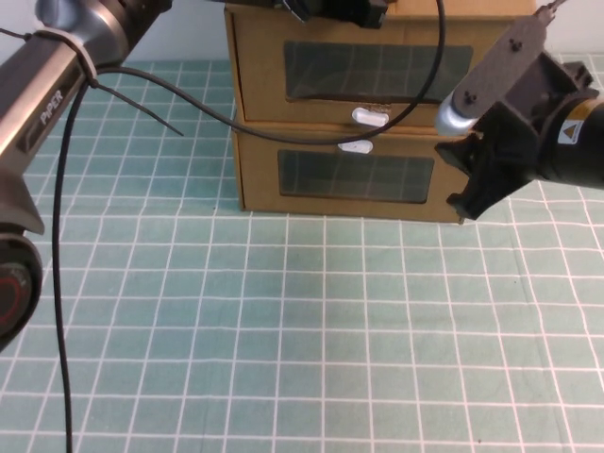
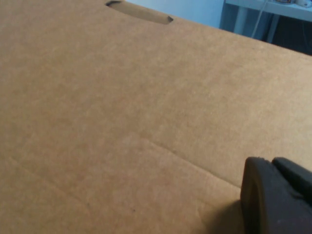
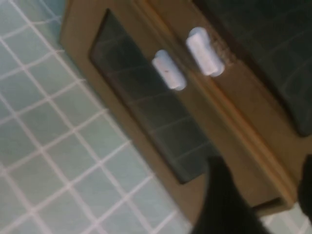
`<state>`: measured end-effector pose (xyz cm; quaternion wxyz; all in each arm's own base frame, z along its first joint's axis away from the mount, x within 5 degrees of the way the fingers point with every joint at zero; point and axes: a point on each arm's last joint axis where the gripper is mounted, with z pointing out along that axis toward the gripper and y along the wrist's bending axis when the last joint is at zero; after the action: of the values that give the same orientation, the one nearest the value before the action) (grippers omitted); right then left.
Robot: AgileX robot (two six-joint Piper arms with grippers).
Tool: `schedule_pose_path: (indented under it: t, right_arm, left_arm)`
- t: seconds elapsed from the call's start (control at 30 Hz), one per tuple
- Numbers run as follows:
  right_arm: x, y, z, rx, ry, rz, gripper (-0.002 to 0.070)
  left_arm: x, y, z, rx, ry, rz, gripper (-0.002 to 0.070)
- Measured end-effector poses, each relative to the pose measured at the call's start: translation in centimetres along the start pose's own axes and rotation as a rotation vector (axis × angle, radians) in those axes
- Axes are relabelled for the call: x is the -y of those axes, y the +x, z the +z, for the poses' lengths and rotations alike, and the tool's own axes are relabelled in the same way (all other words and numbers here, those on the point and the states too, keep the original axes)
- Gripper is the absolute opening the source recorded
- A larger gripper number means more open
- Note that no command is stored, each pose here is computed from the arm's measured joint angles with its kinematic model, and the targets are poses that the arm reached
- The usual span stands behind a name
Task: Open the shoe box
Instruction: 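Pull the top drawer of the cardboard box fully open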
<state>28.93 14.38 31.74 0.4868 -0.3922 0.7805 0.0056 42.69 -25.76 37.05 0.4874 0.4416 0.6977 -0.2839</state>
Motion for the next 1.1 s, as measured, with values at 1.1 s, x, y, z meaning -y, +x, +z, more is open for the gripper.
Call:
schedule_pose_path:
  t: [1.1]
  right_arm:
    - [-6.3,-5.5,6.2,-0.049,0.295,-0.666,0.0400]
  left_arm:
    - [0.2,0.2,-0.3,-0.014,0.068,-0.149,-0.0005]
